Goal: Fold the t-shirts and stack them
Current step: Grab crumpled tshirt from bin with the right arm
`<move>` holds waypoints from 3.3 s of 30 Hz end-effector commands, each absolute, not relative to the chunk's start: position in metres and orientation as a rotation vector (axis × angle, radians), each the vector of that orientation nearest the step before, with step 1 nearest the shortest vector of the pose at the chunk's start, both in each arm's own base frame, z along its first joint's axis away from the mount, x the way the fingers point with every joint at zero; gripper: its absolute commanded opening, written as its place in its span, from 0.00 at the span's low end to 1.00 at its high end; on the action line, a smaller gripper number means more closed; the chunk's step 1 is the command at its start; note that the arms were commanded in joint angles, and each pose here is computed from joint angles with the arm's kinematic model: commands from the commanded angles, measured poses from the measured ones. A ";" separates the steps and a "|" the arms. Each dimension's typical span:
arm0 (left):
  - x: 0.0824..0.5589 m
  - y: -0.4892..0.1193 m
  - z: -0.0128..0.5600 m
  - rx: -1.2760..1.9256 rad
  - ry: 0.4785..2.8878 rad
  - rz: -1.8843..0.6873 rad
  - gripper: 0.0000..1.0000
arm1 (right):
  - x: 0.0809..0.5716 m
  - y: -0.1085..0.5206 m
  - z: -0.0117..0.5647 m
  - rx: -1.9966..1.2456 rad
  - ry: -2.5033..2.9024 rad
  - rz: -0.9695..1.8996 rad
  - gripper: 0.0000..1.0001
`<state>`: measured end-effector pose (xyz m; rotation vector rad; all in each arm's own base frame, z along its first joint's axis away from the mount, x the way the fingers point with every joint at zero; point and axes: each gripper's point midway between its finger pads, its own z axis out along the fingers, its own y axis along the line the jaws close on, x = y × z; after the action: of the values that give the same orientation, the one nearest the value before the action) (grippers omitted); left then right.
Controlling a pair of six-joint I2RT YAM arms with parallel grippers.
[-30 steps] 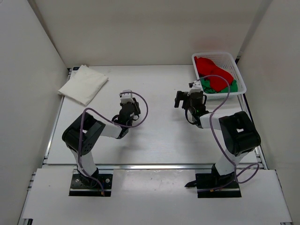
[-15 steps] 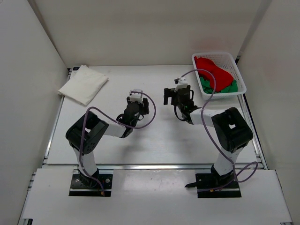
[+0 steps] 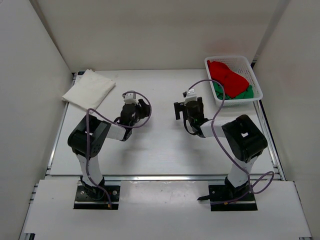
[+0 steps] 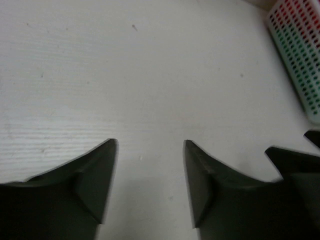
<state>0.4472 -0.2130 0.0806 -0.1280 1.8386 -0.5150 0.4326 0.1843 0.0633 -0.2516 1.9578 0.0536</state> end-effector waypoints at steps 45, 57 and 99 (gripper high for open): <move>0.300 -0.216 0.094 0.007 2.127 -0.467 0.20 | 0.401 0.185 0.250 -0.150 1.950 0.259 0.00; 0.268 -0.253 0.139 0.157 1.952 -0.798 0.29 | 0.519 -0.005 0.219 0.283 2.027 0.159 0.39; 0.278 -0.234 0.110 0.033 2.005 -0.811 0.32 | 0.654 -0.032 0.120 0.197 2.233 0.036 0.57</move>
<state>0.2794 -0.2349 0.1104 0.0388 2.0130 -0.7961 0.6512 -0.0295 0.1093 0.1966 2.2466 0.0769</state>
